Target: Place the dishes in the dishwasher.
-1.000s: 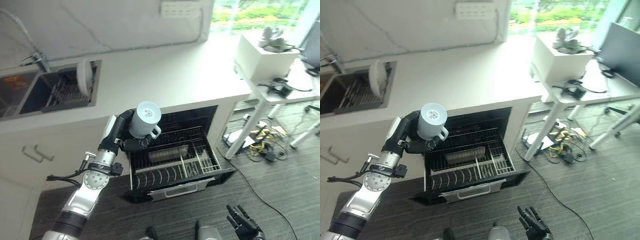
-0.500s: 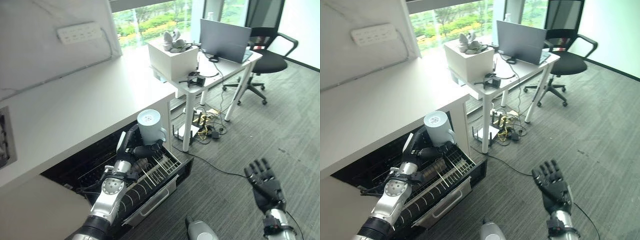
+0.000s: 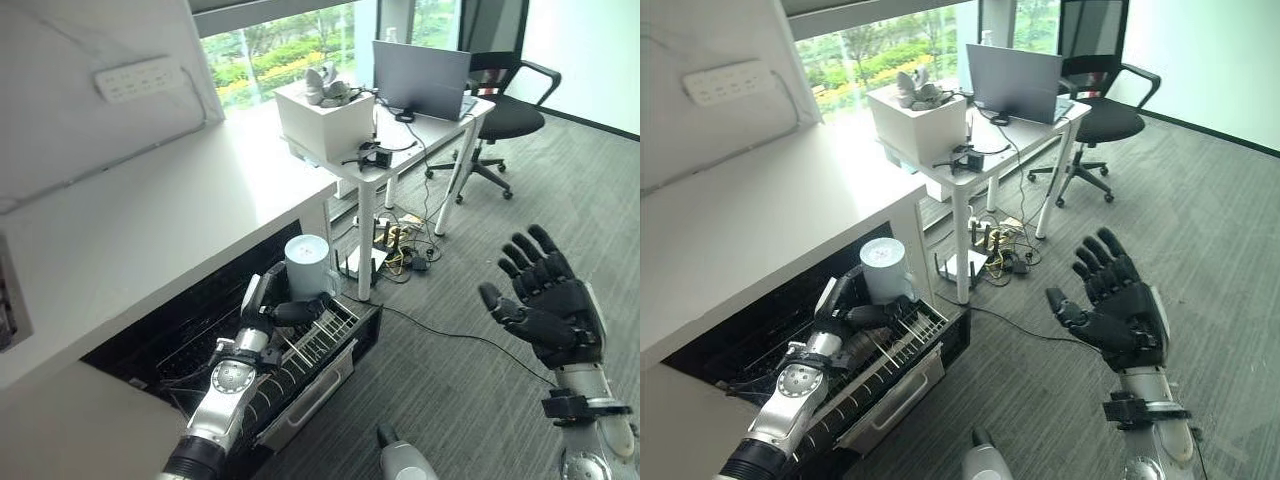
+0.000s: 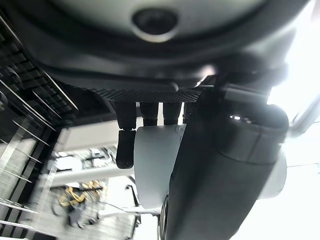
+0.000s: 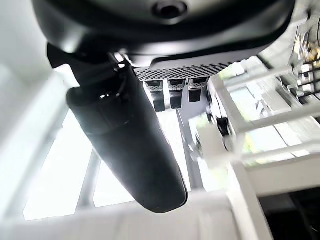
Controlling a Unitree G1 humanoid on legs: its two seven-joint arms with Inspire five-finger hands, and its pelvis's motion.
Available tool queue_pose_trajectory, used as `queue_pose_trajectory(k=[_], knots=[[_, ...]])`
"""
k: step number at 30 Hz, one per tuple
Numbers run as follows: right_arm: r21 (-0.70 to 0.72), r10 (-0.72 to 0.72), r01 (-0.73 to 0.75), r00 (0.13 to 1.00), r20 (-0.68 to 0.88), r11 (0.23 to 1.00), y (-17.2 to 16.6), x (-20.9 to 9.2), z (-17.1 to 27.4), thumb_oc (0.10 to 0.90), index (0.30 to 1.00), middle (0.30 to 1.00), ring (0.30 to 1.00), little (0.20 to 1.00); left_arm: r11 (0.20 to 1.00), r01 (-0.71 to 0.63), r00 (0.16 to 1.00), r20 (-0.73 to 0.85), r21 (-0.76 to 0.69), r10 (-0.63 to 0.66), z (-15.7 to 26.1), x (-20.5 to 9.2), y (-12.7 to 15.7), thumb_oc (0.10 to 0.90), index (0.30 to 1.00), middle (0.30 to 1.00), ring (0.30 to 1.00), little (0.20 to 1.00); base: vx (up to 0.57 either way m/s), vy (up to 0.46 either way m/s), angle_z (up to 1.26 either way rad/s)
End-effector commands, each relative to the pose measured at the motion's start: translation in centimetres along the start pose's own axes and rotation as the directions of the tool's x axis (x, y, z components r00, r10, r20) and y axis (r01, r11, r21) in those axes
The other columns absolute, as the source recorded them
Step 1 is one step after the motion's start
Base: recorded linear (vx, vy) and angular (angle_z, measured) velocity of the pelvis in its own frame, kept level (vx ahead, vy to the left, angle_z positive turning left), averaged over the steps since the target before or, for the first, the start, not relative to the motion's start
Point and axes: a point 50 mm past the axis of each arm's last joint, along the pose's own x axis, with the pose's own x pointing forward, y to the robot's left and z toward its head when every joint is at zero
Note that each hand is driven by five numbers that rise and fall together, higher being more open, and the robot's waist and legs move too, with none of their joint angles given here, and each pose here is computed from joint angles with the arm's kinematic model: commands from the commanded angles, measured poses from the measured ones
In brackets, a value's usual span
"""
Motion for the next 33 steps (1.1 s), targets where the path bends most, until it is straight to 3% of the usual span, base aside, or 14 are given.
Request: queue_pose_trajectory(k=[1,7,21,33], knots=[[-0.125,0.164,-0.142,0.970,0.182,0.982,1.9,3.6,4.2,0.800,0.900,0.900,0.900,0.900,0.989,-0.024,0.941,0.339,0.148,-0.028,6.8,1.2,0.7,0.400,0.300,0.300,0.300,0.300,0.02,-0.012,0.25],[-0.186,0.202,-0.174,0.968,0.146,0.967,3.2,4.7,4.0,0.800,0.900,0.900,0.900,0.900,0.971,-0.008,0.925,0.370,0.239,-0.084,7.3,0.7,0.1,0.400,0.300,0.300,0.300,0.300,0.05,-0.012,0.36],[-0.010,0.366,-0.366,0.930,0.041,0.931,6.9,6.9,1.4,0.800,0.900,0.900,0.900,0.900,0.959,0.073,0.912,0.370,0.274,-0.176,7.4,-0.3,-1.0,0.400,0.300,0.300,0.300,0.300,0.03,0.001,0.42],[0.065,0.398,-0.399,0.917,0.032,0.915,8.9,7.3,0.3,0.800,0.900,0.900,0.900,0.900,0.951,0.110,0.901,0.375,0.288,-0.218,7.4,-0.5,-1.7,0.400,0.300,0.300,0.300,0.300,0.00,-0.005,0.15]])
